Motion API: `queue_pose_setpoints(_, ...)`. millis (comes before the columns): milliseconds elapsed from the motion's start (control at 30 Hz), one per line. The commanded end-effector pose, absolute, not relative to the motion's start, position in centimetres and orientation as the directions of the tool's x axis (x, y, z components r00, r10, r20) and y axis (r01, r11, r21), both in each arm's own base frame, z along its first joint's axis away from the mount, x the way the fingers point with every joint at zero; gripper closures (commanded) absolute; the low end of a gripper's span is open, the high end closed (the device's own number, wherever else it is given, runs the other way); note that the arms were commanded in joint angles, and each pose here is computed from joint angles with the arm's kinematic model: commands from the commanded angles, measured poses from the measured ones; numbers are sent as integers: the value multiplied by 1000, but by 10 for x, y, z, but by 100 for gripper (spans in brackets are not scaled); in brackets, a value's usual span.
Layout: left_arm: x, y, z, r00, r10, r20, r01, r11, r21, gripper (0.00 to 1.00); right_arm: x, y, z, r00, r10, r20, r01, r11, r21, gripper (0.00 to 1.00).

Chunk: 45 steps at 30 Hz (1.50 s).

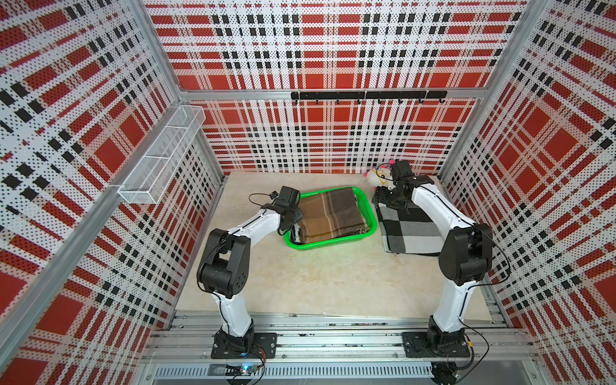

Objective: Put the folded scarf in the basket
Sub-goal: Move the basket to the center of the board, then move the scarf to the center of the board.

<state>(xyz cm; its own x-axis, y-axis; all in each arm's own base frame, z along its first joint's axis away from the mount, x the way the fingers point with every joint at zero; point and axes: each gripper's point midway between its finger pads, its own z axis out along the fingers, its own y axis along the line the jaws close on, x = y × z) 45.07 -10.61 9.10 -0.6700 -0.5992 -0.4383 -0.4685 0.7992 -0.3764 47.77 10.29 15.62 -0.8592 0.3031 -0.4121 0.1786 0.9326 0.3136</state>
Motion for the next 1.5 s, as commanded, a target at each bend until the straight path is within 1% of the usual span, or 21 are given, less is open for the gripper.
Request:
queue_pose_setpoints(0,437,-42,87,-646,-613,-456,-546,788,-285,62,485,72,155,-797,454,-397,315,875,368,21)
queue_pose_setpoints(100,436,-5,87,-620,-639,-456,-589,763,-268,64,492,51,139,-758,539,-366,404,830,385,23)
queue_pose_setpoints(300,446,46,104,-559,-669,-490,-629,727,-275,64,532,51,117,-736,587,-338,441,794,420,26)
queue_pose_setpoints(467,460,56,130,-530,-663,-528,-612,731,-302,60,568,69,86,-766,574,-290,421,788,449,29)
queue_pose_setpoints(567,464,49,148,-514,-660,-548,-593,735,-328,57,573,94,68,-827,500,-257,374,831,412,30)
queue_pose_setpoints(667,461,37,174,-487,-649,-584,-582,740,-336,51,557,119,51,-878,426,-216,325,864,384,30)
queue_pose_setpoints(733,457,25,191,-468,-646,-603,-568,743,-355,45,540,133,39,-903,387,-189,298,879,373,30)
queue_pose_setpoints(767,454,18,199,-463,-644,-608,-559,745,-364,44,529,140,33,-915,366,-172,283,884,371,30)
queue_pose_setpoints(867,448,-6,221,-456,-634,-625,-516,760,-394,43,497,158,20,-948,290,-134,228,909,349,30)
queue_pose_setpoints(967,442,-38,241,-466,-613,-637,-450,785,-426,43,464,176,19,-972,200,-120,152,934,323,31)
queue_pose_setpoints(1067,435,-69,255,-487,-598,-637,-389,801,-454,43,423,201,23,-991,48,-127,9,956,293,31)
queue_pose_setpoints(1100,430,-88,258,-507,-582,-636,-351,813,-464,43,409,208,25,-992,10,-124,-25,961,276,31)
queue_pose_setpoints(1167,420,-109,268,-519,-566,-641,-303,823,-481,43,382,222,36,-989,-68,-134,-100,965,243,31)
queue_pose_setpoints(1233,410,-131,274,-539,-547,-640,-253,830,-497,44,368,230,54,-981,-96,-171,-134,964,228,30)
queue_pose_setpoints(1333,397,-159,270,-587,-512,-628,-197,842,-502,44,371,235,84,-971,-63,-231,-125,956,263,29)
queue_pose_setpoints(1400,392,-166,260,-606,-502,-617,-196,846,-496,45,386,237,97,-961,-41,-275,-117,958,264,29)
queue_pose_setpoints(1467,390,-164,250,-614,-501,-609,-212,849,-485,46,401,242,100,-957,-22,-289,-106,955,277,29)
